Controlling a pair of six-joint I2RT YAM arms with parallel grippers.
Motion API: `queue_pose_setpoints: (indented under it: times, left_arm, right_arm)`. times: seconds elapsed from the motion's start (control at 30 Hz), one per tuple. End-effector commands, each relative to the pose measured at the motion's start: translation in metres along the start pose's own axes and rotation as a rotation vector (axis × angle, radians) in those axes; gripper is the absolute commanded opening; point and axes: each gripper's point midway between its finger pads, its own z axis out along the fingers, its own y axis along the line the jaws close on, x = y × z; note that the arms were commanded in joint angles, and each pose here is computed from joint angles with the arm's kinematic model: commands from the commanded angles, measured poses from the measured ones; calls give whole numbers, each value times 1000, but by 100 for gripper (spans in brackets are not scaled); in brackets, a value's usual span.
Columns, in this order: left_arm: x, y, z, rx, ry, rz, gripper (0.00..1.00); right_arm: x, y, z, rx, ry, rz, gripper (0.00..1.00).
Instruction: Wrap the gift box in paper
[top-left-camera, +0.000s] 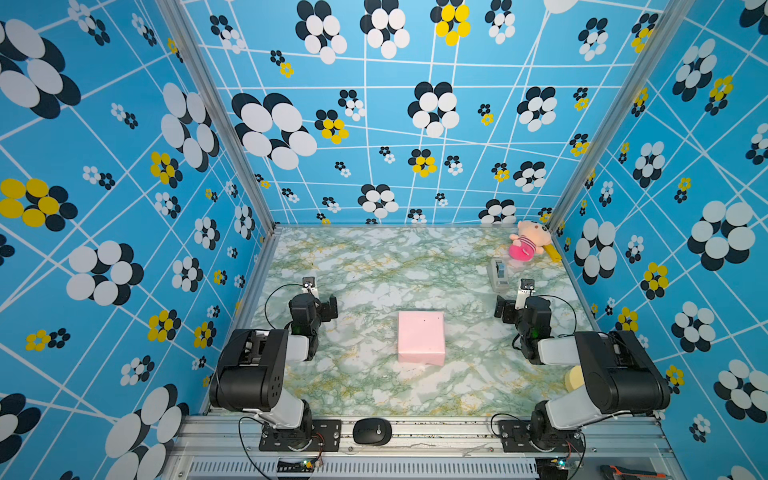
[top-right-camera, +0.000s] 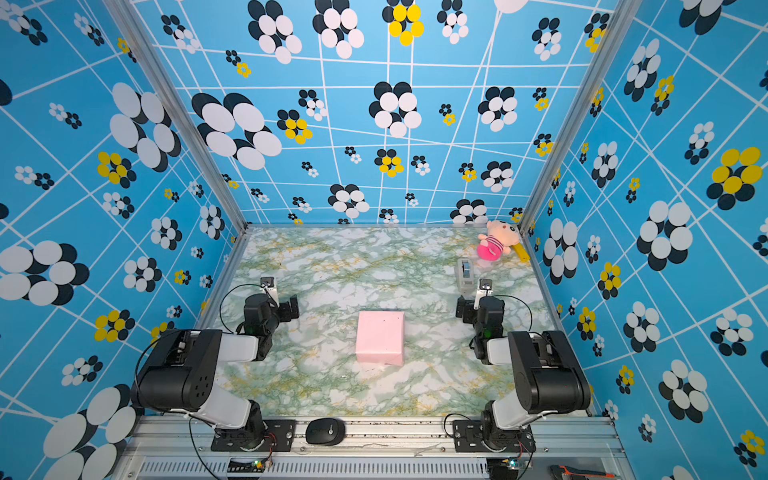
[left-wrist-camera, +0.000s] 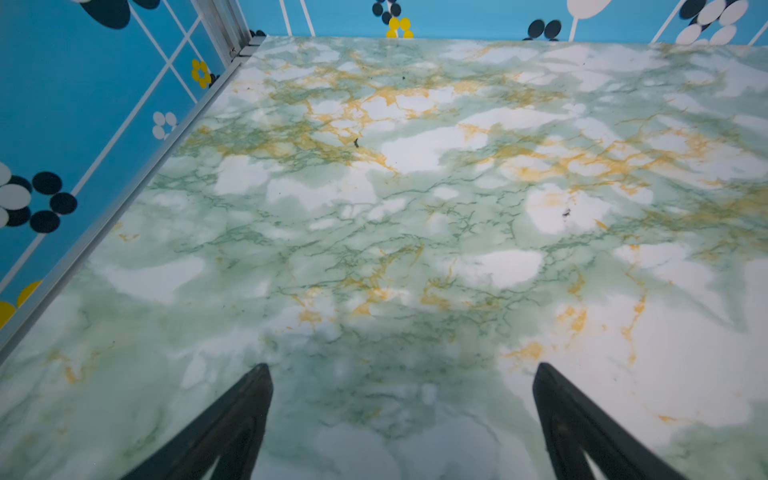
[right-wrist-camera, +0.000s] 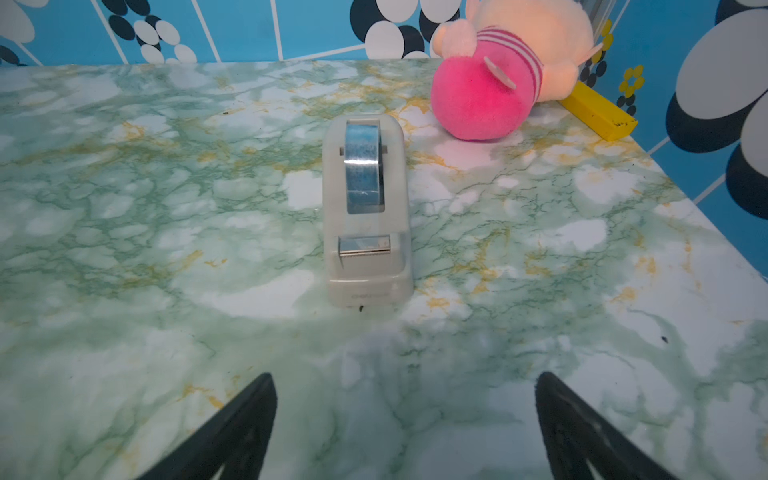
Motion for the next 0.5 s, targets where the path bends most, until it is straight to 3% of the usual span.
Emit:
queue_pose_setpoints:
  times: [0.0, 0.03, 0.13, 0.47]
  left_arm:
    - [-32, -6, -1, 38, -123, 1, 99]
    - [-32, -10, 0, 55, -113, 12, 99]
    - [-31, -18, 0, 88, -102, 39, 99]
    - [-32, -18, 1, 91, -103, 33, 99]
  right_arm:
    - [-33, 3, 6, -20, -91, 16, 99]
    - [-29, 3, 7, -18, -43, 9, 99]
    - [-33, 3, 6, -19, -98, 18, 99]
    - [-32, 1, 7, -27, -82, 28, 99]
